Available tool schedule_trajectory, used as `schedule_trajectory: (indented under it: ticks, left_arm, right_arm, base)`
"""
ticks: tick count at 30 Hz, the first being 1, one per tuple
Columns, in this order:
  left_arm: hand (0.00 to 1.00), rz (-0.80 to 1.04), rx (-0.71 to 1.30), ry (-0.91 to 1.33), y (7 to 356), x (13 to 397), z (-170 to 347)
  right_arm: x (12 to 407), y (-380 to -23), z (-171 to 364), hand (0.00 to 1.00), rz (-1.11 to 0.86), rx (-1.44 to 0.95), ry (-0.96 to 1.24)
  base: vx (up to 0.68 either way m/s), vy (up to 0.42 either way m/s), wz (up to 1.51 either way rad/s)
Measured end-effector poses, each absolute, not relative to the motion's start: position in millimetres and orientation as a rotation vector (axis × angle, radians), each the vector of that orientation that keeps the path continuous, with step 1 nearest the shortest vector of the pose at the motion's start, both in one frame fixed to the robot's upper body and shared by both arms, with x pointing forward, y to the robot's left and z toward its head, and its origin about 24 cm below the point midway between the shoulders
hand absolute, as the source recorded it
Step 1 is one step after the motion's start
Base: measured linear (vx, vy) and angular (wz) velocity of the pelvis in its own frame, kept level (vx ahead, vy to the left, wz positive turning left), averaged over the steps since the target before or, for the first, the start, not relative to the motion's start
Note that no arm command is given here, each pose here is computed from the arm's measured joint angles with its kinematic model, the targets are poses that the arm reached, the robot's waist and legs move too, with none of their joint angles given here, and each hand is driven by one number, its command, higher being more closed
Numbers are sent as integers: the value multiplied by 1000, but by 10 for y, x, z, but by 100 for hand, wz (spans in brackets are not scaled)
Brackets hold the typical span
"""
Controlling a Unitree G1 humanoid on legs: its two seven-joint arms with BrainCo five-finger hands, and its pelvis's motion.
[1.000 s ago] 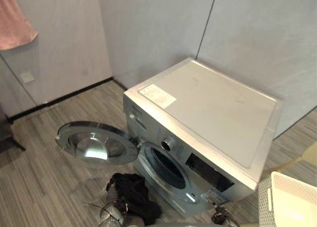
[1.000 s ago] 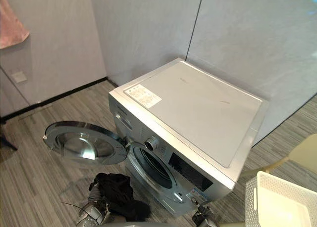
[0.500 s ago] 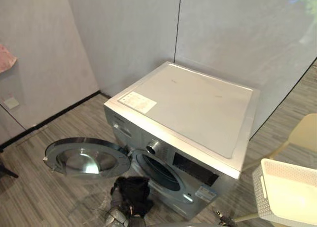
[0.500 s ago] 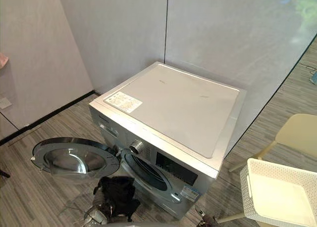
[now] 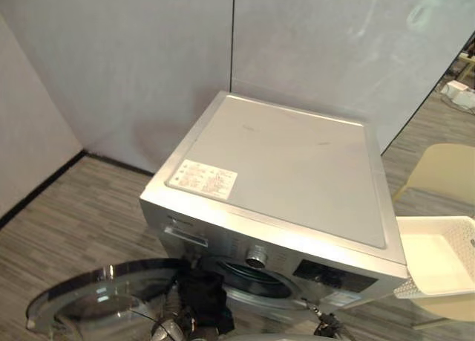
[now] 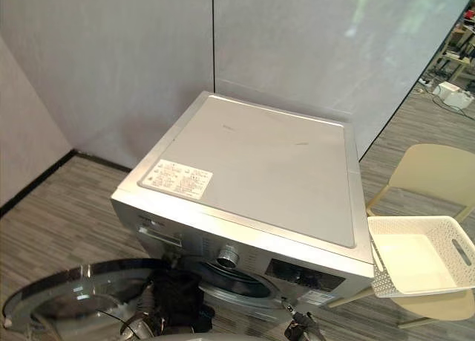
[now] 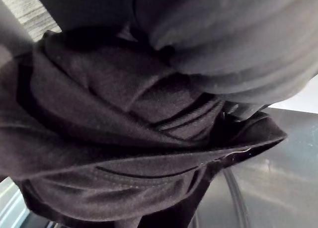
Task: Pick up the laundry basket with both hands and put the clothes into the washing machine.
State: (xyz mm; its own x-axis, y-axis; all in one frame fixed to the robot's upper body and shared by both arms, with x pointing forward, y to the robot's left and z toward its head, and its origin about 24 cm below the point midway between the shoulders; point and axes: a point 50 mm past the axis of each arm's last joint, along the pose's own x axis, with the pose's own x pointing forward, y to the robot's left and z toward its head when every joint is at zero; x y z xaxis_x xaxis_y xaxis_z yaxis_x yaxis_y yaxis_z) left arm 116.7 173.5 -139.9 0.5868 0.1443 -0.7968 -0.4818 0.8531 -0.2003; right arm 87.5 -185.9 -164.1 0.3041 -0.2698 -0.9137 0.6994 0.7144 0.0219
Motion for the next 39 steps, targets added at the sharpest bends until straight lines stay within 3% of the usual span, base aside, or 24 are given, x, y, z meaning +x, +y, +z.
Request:
schedule_trajectory:
  ticks: [6,12,18,25,31,36,39]
  left_arm:
    - [100,304,-395,883,1652,1201,-1398]
    - [100,286,-402,837,1656,1281,-1333]
    - [100,99,-465,632,1265,2008,-943]
    - [100,-4,-454,432,978,2675,-393]
    - [100,-43,-437,329,840,2996,-50]
    - [100,-44,-427,170,844,3456,539]
    - [100,5,-361,-160,1239,3901,1593]
  right_arm:
    - [866,-2008,-1615,0,-693,435,1063]
    - [957,-1926,-1580,0,-581,370,1037]
    - [1424,-2038,-1354,0,-552,364,844]
    - [1952,-1935,-1060,0,-531,420,661]
    - [2144,-1887,-898,0,-518,431,573]
    - [2280,-1876,-780,0,-506,455,507]
    - [2328,-1864,-719,0,-489,456,473]
  base:
    - [-35,164,-48]
    - [-82,61,-57]
    - [-192,-121,13]
    - [-145,-67,-23]
    - [-38,-1,-36]
    - [-18,5,-35]
    - [-35,17,-36]
